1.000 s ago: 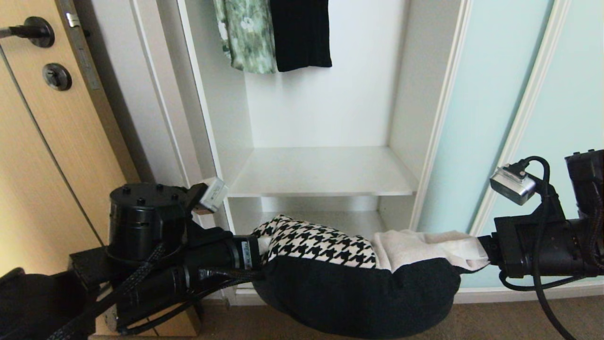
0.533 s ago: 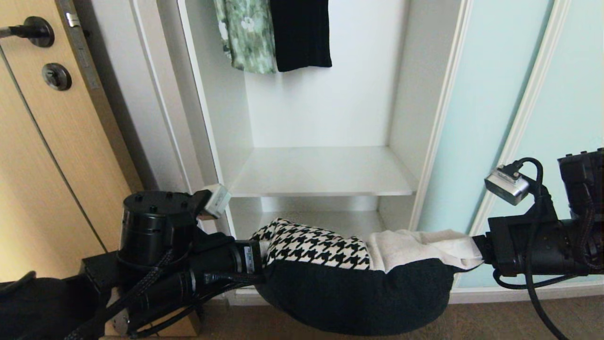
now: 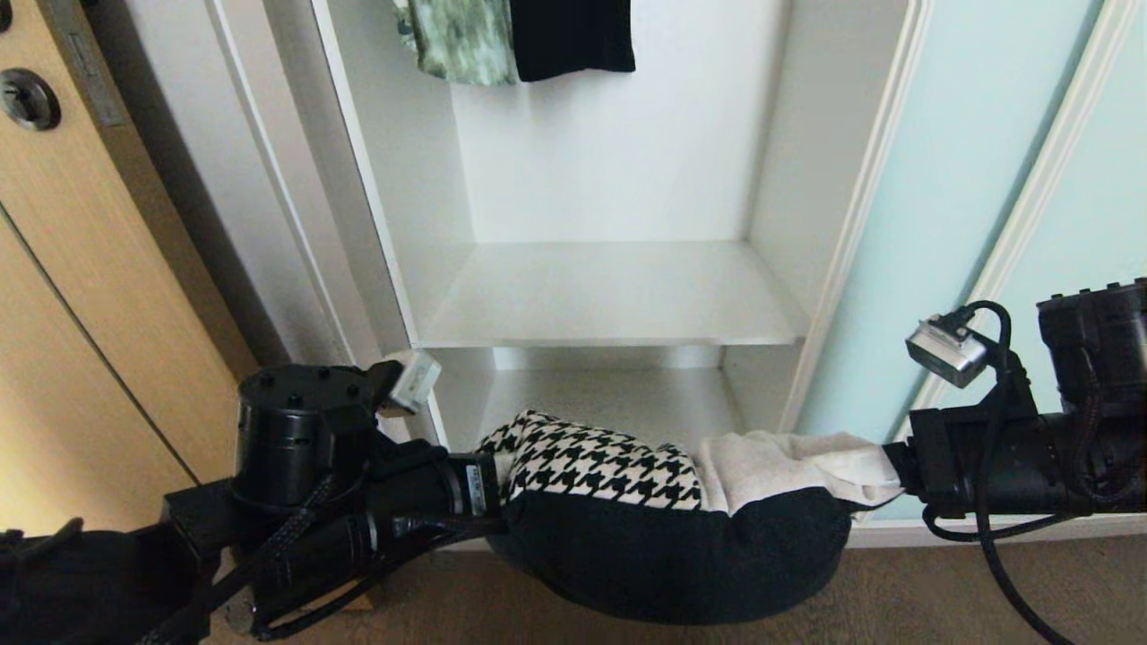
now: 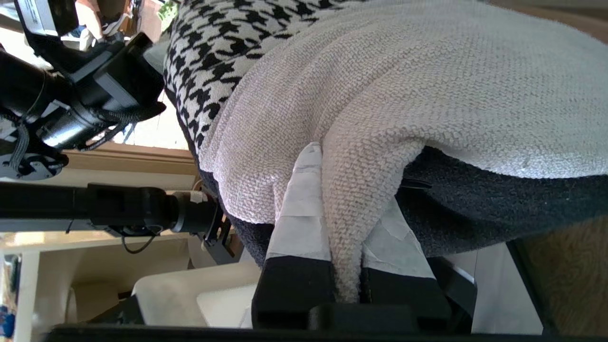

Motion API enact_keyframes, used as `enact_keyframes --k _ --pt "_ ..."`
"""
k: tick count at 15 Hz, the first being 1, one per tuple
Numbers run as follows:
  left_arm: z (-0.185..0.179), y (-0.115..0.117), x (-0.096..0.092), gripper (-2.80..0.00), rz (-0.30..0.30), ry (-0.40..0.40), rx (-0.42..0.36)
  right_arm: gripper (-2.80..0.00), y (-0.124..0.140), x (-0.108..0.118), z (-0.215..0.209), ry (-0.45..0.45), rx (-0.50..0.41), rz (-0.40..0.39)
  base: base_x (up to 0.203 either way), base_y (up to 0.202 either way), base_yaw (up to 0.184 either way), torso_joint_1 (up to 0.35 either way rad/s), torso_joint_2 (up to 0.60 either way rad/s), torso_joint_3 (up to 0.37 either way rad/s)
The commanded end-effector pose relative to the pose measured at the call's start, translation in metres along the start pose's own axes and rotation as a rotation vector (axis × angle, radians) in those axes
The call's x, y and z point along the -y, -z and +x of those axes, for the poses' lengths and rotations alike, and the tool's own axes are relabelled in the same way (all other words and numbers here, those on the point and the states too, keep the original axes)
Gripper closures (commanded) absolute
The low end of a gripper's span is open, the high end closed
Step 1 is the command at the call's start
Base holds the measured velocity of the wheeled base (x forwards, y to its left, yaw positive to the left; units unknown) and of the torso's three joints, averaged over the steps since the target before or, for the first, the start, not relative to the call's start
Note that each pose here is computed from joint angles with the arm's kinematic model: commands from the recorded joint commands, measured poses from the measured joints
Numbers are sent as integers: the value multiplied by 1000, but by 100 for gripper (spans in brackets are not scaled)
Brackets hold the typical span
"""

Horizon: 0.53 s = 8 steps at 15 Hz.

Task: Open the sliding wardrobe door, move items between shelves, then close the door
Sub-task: Place the pillow on the lower shelf

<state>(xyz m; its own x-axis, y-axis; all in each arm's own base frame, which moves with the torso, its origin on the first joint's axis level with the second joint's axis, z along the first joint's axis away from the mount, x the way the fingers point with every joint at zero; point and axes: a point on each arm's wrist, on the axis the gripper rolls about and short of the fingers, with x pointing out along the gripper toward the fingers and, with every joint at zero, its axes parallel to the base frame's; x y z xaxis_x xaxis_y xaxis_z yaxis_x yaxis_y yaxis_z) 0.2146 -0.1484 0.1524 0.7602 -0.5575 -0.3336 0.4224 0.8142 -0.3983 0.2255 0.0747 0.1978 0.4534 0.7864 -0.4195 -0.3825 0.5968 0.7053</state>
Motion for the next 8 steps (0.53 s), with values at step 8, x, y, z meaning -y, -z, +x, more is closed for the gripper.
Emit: enact_keyframes --k 8 --pt "12 2 -3 0 -3 -12 -17 0 -2 10 11 3 -18 18 0 0 0 4 4 -197"
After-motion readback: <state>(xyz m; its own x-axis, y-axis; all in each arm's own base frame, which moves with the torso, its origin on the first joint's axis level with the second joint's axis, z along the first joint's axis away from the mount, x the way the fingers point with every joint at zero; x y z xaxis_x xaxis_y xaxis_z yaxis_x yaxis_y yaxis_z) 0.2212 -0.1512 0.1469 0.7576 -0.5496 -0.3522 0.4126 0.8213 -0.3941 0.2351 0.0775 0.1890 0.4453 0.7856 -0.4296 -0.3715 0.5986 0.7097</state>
